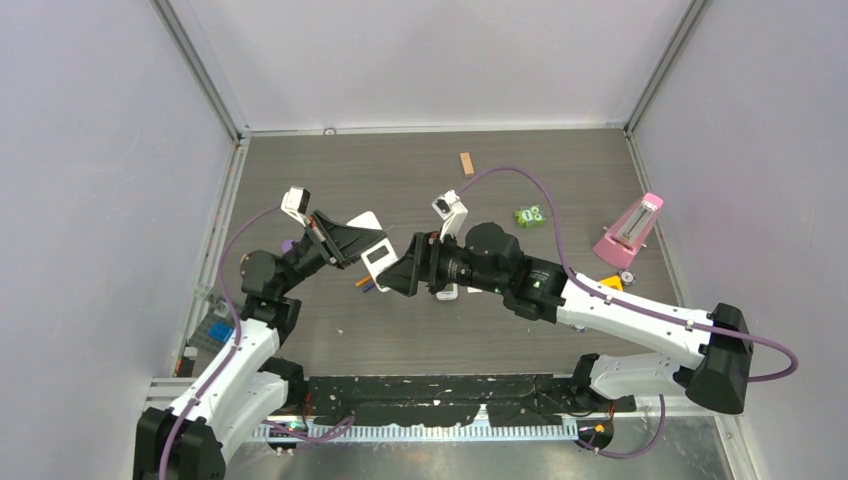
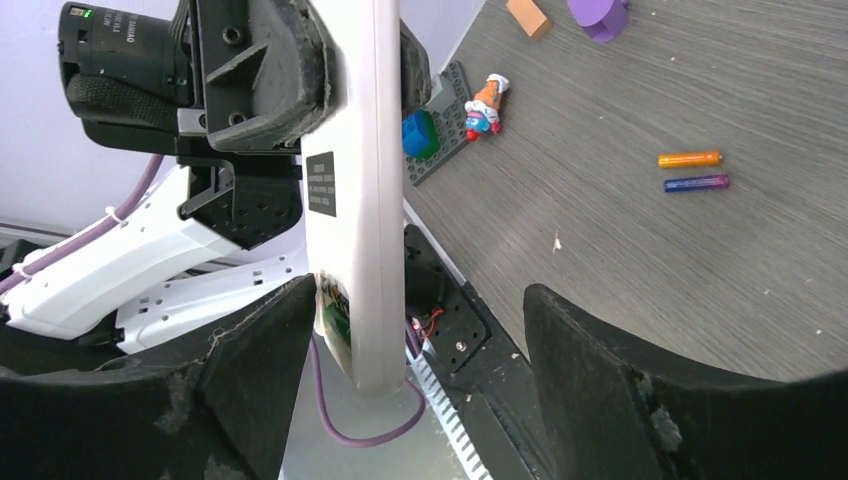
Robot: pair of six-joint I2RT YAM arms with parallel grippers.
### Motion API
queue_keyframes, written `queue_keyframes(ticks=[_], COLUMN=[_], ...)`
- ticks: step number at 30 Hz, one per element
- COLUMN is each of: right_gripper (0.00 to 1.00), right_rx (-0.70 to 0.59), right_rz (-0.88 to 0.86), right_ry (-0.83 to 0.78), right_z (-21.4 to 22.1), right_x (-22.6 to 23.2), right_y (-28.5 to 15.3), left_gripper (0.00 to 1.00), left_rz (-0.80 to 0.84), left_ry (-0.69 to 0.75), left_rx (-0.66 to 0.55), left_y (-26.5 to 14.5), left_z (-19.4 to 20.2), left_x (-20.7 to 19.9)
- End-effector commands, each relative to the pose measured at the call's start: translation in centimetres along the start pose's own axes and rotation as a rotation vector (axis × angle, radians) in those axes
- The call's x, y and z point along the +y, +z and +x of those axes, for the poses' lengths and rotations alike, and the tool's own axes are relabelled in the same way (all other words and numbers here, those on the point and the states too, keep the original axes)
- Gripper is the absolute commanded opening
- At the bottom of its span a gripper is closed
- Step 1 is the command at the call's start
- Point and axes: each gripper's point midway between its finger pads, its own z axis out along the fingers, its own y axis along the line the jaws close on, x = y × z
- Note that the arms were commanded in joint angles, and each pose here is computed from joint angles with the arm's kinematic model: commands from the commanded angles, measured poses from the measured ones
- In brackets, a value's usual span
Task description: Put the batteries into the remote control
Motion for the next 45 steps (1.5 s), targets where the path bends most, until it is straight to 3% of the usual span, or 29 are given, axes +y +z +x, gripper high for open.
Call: queue_keyframes(ticks=[1, 12, 19, 20, 24, 28, 30, 38, 41, 45], right_gripper=[0.81, 0.64, 0.31, 0.23, 0.07, 0.05, 0.05, 0.05, 0.06, 0.07], right_rx=[-0.104, -0.141, -0.140, -0.131, -0.087, -0.024, 0.025, 0.234, 0.279, 0.294], right_rz=[-0.155, -0.307, -0.333, -0.343, -0.349, -0.397, -0.427, -0.468, -0.474, -0.467], right_ry=[0.051, 0.195, 0.237, 0.235, 0.232, 0.202, 0.172, 0.094, 0.092, 0.095], right_z=[-2.5, -3.0, -3.3, -3.2, -2.2, -1.9, -1.7, 0.9, 1.7, 1.8], right_x=[3.7, 5.7, 6.2, 6.5, 6.1, 6.0, 6.1, 4.7, 4.5, 4.2], right_y=[-1.0, 0.1, 1.1, 1.1, 1.2, 0.3, -0.3, -1.6, -1.5, -1.0], left_gripper=[0.00, 0.00, 0.05, 0.07, 0.26, 0.44, 0.46, 0.41, 0.29, 0.06], left_rz=[0.092, 0.100, 0.090, 0.089, 0.074, 0.023, -0.006, -0.065, -0.078, -0.096], left_ry=[0.063, 0.059, 0.049, 0.049, 0.054, 0.075, 0.084, 0.104, 0.107, 0.095], left_rx=[-0.014, -0.014, 0.001, 0.002, 0.019, 0.068, 0.091, 0.111, 0.120, 0.130], left_y=[0.1, -0.3, -0.8, -1.0, -1.4, -2.0, -2.4, -3.8, -3.9, -3.8], left_z=[-0.4, 0.0, 0.7, 0.8, 1.5, 2.5, 3.0, 3.9, 4.1, 4.1], left_x=[-3.0, -3.2, -2.7, -2.6, -2.0, -0.7, 0.0, 1.5, 1.8, 2.6])
